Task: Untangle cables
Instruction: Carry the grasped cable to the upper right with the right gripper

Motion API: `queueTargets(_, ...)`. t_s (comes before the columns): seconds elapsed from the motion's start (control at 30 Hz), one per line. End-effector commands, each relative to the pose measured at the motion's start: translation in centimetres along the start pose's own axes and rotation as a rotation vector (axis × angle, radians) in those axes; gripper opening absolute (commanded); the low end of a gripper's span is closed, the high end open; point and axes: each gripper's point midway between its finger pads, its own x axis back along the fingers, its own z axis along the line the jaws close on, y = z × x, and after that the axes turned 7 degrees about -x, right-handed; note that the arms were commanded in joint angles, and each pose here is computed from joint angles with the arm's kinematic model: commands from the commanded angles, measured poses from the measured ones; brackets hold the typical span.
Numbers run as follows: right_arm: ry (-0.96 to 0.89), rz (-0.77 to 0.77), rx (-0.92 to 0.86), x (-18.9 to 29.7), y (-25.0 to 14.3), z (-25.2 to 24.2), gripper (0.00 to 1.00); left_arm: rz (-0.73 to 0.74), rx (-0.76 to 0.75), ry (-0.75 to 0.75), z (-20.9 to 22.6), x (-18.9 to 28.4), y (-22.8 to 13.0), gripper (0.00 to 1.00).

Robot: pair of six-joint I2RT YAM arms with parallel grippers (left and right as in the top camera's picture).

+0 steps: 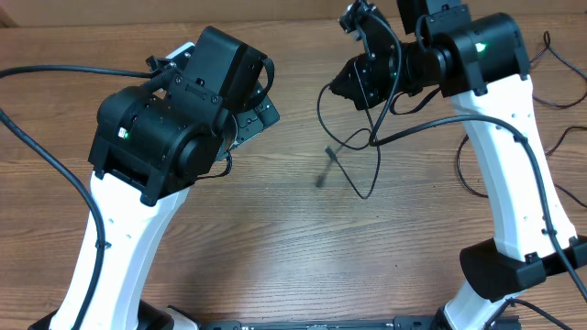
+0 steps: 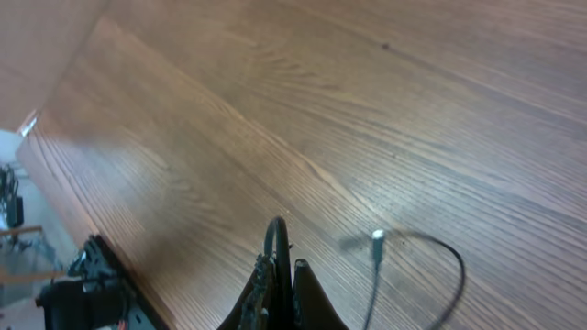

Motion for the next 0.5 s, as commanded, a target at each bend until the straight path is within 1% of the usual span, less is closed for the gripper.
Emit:
queueTargets(0.0, -0.076, -0.095, -0.055, 2.8, 1.1, 0.1, 0.04, -0.019, -0.018, 0.01, 0.3, 0.2, 0.3, 1.0)
queueTargets(0.13, -0.204, -0.166, -0.139, 4.5, 1.6, -1.6, 0.04, -0.019, -0.018, 0.01, 0.3, 0.2, 0.3, 1.0)
queueTargets(0.3, -0.361, -0.284, -0.252, 7.8, 1.9, -3.4, 0.04, -0.019, -0.018, 0.01, 0.3, 0.2, 0.3, 1.0)
queueTargets(0.47, -0.403, -0.357, -0.343, 10.6, 1.5, -4.2, 0.04, -0.019, -0.018, 0.01, 0.3, 0.2, 0.3, 1.0)
